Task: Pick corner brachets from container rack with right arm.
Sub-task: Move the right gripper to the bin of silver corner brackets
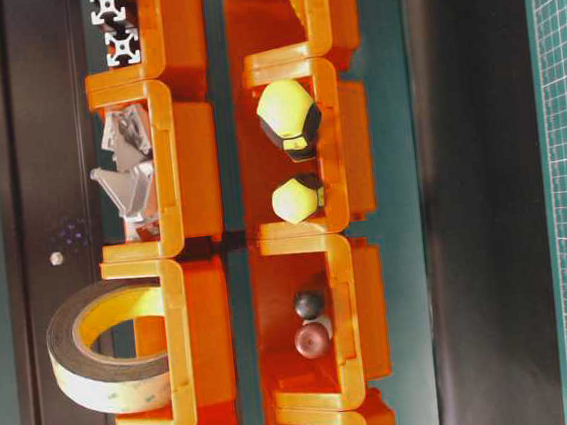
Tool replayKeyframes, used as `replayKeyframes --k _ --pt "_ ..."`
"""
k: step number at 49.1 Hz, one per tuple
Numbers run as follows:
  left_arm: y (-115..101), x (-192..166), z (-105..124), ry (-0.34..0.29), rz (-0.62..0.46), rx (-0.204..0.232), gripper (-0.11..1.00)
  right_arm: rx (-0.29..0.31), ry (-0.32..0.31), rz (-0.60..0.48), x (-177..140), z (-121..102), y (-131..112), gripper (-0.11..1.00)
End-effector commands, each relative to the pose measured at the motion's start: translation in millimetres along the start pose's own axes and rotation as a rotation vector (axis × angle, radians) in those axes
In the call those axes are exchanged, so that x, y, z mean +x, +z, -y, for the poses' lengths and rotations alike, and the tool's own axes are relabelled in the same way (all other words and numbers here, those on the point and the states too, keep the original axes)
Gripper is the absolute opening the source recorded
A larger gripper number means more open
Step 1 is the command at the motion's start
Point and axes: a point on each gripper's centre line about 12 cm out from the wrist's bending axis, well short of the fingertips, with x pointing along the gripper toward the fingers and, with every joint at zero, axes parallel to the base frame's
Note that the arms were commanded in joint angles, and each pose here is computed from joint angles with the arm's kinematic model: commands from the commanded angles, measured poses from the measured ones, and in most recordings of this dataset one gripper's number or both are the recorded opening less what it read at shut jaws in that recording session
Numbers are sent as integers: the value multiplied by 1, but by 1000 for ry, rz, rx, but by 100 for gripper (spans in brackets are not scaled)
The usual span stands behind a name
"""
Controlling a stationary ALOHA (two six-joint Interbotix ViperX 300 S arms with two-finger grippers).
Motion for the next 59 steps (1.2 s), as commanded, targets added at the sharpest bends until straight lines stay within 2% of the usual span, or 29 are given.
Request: replayKeyframes --k 1,6,12,20,31,38,46,53,59 --pt "19 5 0 -3 14 21 6 10 -9 45 3 2 19 1" --pt "25 7 0 -2 -40 18 1 37 -9 -35 1 2 25 1" --pt "37 6 0 -1 -84 18 1 80 -13 -165 -7 1 37 0" --pt "47 2 1 -4 -110 18 0 110 -20 -294 -23 1 72 1" --pt "51 0 1 -4 -132 18 1 105 -55 -452 -31 6 136 0" --pt "51 0 1 -4 -141 17 0 93 -89 -623 -23 11 172 0" --pt "51 0 1 -4 -141 15 1 65 -119 -779 -5 16 198 0" --pt "51 0 1 -4 -141 15 0 13 -125 -813 16 20 220 0" --pt "51 0 1 -4 -141 15 1 -39 -117 -829 39 23 229 1"
